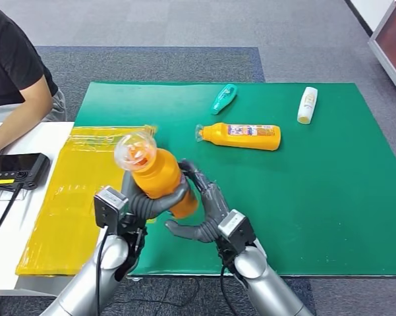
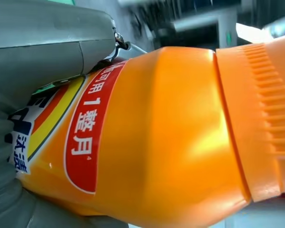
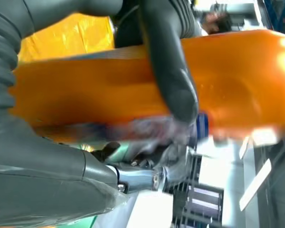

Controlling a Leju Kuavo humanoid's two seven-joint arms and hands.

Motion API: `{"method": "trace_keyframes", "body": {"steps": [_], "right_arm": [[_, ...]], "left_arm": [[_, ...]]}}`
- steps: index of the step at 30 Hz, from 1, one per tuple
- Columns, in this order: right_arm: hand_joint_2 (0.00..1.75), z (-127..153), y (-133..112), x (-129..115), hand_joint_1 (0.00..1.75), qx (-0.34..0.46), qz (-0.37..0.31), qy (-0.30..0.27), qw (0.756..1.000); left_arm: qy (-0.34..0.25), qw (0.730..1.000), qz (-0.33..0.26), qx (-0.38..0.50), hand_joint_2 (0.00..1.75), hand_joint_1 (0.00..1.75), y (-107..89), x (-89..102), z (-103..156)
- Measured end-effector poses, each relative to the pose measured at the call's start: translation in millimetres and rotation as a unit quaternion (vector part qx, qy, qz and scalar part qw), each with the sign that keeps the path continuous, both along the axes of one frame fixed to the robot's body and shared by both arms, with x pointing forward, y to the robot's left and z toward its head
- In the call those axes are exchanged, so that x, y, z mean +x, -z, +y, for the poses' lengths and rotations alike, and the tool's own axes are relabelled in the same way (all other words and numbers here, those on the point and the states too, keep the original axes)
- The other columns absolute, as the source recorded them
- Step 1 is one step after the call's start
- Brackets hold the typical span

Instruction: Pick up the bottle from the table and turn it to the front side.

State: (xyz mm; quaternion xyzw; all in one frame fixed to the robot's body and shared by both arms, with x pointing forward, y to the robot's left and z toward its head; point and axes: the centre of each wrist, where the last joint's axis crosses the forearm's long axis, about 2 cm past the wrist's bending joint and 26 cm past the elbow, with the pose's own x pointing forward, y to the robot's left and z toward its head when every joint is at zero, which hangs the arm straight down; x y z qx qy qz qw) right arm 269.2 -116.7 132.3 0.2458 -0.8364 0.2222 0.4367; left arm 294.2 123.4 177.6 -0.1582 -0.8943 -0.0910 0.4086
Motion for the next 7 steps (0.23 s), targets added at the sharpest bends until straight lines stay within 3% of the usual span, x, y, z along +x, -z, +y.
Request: {"method": "trace_keyframes", "body": {"steps": [7], "right_arm": [[1.75,-1,3,-4,0.0,0.006,0.004,0.015,1.0]], "left_arm": [[-0.047,0.999,0.0,0.004,1.75,1.75,2.0,7.7,23]]}}
